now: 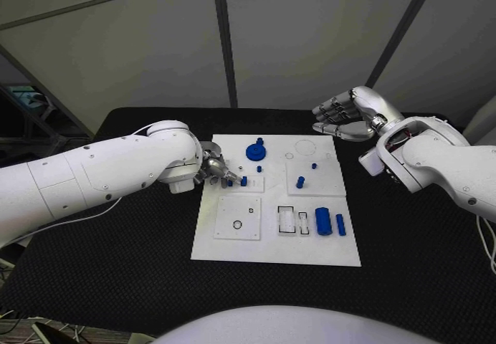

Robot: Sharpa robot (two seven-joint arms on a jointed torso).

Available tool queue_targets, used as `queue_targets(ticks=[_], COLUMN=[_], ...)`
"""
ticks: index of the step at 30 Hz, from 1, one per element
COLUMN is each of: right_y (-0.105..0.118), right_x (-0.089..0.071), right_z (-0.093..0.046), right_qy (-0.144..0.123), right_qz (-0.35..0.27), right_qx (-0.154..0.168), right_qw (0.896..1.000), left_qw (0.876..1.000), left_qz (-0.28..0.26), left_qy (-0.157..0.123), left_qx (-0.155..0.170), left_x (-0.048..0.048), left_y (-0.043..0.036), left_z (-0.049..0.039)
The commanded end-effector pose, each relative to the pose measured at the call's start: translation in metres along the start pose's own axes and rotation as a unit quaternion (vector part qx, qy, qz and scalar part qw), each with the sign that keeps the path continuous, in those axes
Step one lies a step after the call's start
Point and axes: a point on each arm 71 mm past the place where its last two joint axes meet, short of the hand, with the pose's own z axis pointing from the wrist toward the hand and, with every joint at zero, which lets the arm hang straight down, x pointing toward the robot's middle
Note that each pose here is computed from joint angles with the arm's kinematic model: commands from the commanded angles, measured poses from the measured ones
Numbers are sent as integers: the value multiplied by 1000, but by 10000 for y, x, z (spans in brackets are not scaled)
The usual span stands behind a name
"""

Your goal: Assemble the parts on the task board

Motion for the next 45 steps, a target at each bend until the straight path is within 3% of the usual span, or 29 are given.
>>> queue_targets(ticks=[1,14,19,23,25,29,33,40,45], right_y=[3,-10,-13,-13,-11,-3,2,12,18], right_x=[-9,-7,-10,-10,-8,3,16,31,40], right_z=[9,21,20,21,24,34,46,59,67], right_qy=[-2,-3,-3,-3,-4,-3,-1,0,1], right_qz=[-4,-4,-4,-5,-4,-4,-3,-1,0], right_qx=[-1,1,2,1,0,-1,-2,-3,-4], right_qw=[1000,1000,1000,1000,1000,1000,1000,1000,1000], left_qw=[1000,997,990,977,960,931,916,908,905], left_qz=[-15,-44,-62,-38,-10,31,86,152,177], left_qy=[-14,-52,-88,-140,-184,-232,-244,-233,-227], left_qx=[7,35,92,155,209,280,305,312,313], left_x=[-43,-232,-306,-351,-369,-343,-263,-119,-71], left_y=[-16,-34,-119,-273,-394,-525,-610,-675,-718], left_z=[-34,-159,-193,-225,-256,-280,-252,-132,-42])
